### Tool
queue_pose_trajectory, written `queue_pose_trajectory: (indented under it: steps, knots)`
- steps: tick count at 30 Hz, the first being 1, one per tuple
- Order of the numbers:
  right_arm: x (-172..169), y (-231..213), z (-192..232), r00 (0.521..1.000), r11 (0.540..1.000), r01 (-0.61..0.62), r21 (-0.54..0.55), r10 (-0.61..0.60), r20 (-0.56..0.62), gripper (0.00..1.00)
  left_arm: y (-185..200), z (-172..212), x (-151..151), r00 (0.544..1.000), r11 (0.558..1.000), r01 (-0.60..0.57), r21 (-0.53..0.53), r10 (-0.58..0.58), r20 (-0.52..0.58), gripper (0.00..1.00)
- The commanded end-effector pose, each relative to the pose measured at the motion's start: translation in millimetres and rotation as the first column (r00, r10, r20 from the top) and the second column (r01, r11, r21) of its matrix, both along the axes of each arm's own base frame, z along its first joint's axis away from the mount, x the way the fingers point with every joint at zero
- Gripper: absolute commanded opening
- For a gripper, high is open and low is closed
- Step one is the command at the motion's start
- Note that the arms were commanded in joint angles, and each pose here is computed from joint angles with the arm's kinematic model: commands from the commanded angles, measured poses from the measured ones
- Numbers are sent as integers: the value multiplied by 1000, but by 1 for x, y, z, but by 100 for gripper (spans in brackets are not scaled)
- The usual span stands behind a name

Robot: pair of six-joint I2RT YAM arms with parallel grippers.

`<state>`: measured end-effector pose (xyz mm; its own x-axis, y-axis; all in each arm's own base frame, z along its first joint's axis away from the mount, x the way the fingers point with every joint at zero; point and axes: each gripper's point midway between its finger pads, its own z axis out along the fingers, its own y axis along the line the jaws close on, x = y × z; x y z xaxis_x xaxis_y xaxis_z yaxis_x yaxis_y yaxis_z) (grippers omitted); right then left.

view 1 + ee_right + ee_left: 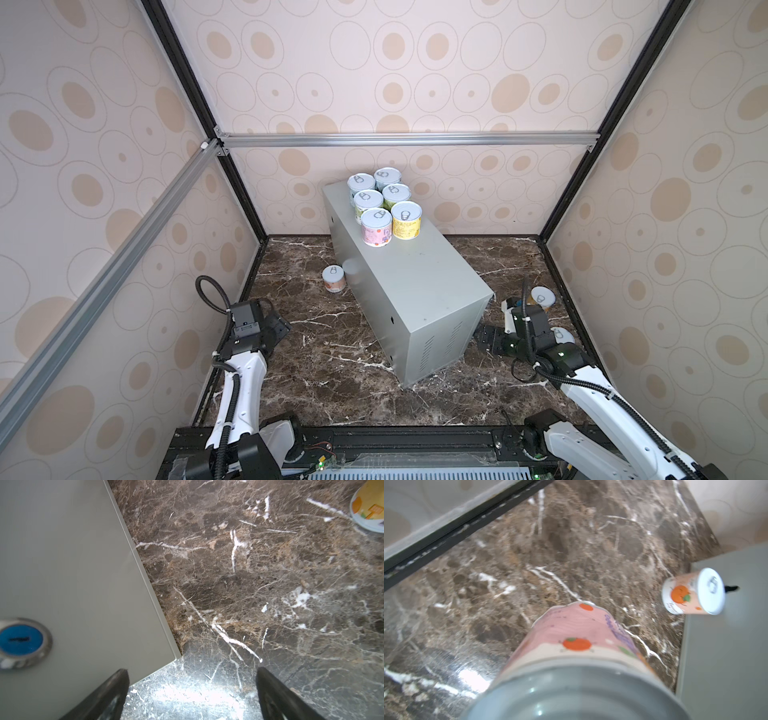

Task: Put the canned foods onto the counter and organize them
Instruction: 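Lift the pink can with the left gripper up toward the box top, then carry the pink can over the box top in front of the other pink can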

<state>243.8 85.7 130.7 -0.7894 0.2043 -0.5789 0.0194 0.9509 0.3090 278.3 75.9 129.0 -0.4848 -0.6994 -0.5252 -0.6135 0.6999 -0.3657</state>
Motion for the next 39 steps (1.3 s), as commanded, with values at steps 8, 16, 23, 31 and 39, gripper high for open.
queue_pose_trajectory:
  steps: [8,16,23,31,39]
  knots:
    - [-11,-5,23,999,1000,4,5,-4,37,97,-44,163,63,932,944,226,242,-282,228,53]
    - [-14,-3,14,1000,1000,6,28,-7,27,98,-92,232,55,827,870,390,303,-475,301,54]
    - [-12,-1,13,1000,1000,-14,16,14,17,98,-126,263,37,751,813,473,339,-573,329,54]
    - [-15,-2,16,1000,999,-2,32,1,21,98,-164,277,33,689,750,553,362,-657,307,54]
    - [-15,-2,10,1000,1000,0,29,-1,10,98,-202,295,19,629,665,611,428,-737,247,51]
